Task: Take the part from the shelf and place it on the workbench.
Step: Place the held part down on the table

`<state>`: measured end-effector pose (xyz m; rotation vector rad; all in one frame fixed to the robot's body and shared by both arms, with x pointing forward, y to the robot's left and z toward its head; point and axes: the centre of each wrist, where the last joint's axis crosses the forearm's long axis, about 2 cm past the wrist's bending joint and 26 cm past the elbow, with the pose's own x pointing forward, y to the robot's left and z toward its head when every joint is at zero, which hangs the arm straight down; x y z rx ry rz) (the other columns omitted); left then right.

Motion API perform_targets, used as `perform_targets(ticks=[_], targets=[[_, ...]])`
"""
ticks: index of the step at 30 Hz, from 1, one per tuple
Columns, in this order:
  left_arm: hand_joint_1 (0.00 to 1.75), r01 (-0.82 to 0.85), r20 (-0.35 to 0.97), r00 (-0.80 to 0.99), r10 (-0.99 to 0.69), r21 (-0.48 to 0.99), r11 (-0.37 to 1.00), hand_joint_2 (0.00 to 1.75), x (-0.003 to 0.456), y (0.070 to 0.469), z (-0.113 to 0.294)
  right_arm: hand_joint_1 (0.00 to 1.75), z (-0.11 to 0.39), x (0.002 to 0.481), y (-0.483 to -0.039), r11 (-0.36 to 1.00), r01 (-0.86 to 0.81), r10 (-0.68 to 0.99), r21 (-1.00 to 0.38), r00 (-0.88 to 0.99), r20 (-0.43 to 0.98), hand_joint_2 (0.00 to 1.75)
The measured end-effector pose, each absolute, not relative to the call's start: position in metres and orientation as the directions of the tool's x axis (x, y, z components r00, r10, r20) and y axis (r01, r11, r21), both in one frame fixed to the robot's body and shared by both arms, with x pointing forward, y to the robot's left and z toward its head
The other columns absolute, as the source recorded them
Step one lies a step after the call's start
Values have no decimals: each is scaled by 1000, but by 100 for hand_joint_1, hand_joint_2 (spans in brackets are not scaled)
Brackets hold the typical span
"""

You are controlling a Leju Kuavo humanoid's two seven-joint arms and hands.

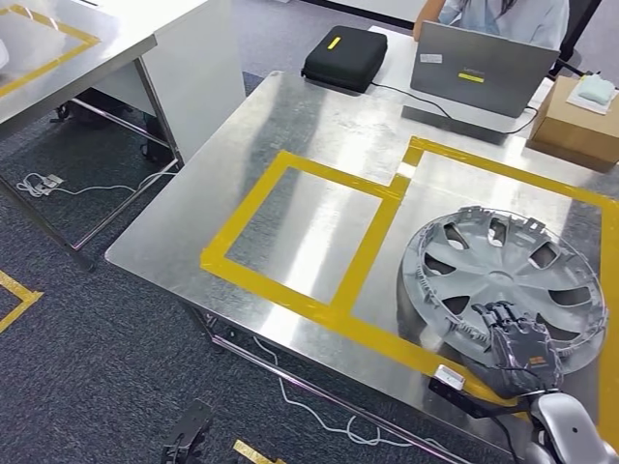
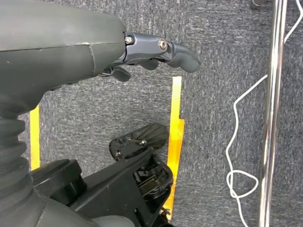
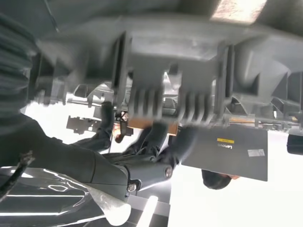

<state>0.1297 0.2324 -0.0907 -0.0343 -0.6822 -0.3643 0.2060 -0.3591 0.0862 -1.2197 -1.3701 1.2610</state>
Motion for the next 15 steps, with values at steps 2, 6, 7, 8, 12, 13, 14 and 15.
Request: perform_targets(ticks=[2,6,7,8,12,13,14,15], targets=[[0,340,622,716,-318,87,936,87,130,233,-91,0,86,206,-359,1,92,992,-996,-127,-11,0],[0,335,622,715,-319,96,937,0,130,233,-91,0,86,205,-359,9,100,992,-995,-123,-3,0],[0,331,622,715,-319,101,938,0,130,233,-91,0,85,205,-359,17,102,993,-995,-119,5,0],[0,327,622,716,-318,104,939,0,130,233,-91,0,85,204,-360,29,101,993,-994,-113,18,0],[0,309,624,717,-310,113,944,0,129,234,-91,0,87,199,-361,134,99,989,-986,-76,126,0],[0,304,626,718,-306,114,946,0,128,235,-91,0,88,197,-360,169,104,984,-980,-69,163,0],[0,298,627,718,-302,115,947,0,127,235,-92,0,89,195,-359,208,111,977,-972,-63,202,0],[0,292,629,718,-298,117,949,0,126,236,-92,0,92,193,-357,246,122,969,-962,-60,240,0]])
